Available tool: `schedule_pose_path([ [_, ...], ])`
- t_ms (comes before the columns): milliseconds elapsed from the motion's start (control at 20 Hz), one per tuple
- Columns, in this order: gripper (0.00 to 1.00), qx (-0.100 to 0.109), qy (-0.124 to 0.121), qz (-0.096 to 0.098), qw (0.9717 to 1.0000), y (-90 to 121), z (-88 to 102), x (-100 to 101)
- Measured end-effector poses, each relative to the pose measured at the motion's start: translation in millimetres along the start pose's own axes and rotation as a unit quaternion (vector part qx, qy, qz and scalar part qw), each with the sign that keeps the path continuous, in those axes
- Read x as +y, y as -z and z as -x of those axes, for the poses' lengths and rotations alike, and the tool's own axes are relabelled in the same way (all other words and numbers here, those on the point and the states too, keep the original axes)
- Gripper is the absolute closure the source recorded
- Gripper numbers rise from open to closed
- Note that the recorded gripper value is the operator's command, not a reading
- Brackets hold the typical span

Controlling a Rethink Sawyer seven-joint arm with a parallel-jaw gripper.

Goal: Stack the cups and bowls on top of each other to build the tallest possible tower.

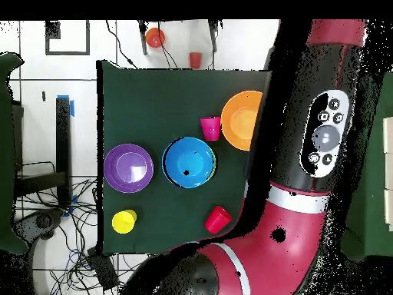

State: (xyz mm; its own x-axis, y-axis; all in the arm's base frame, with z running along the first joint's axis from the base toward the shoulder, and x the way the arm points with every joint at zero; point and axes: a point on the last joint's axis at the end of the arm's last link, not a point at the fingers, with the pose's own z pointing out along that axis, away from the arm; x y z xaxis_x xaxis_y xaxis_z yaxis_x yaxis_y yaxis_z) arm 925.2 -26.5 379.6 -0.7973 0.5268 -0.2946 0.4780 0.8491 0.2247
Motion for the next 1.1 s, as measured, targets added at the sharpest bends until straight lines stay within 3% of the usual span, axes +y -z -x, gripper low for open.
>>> schedule_pose_path([
  [150,0.00,0.005,0.005,-0.002,1.0000,0,-1.2,0],
  [300,0.00,0.022,0.034,-0.012,0.9991,6,-3.4,-1],
  [600,0.00,0.043,0.091,-0.025,0.9946,20,-1.4,-4],
  [800,0.00,0.045,0.114,-0.030,0.9920,30,3.2,-1],
  [1100,0.00,0.049,0.115,-0.031,0.9917,34,7.0,5],
])
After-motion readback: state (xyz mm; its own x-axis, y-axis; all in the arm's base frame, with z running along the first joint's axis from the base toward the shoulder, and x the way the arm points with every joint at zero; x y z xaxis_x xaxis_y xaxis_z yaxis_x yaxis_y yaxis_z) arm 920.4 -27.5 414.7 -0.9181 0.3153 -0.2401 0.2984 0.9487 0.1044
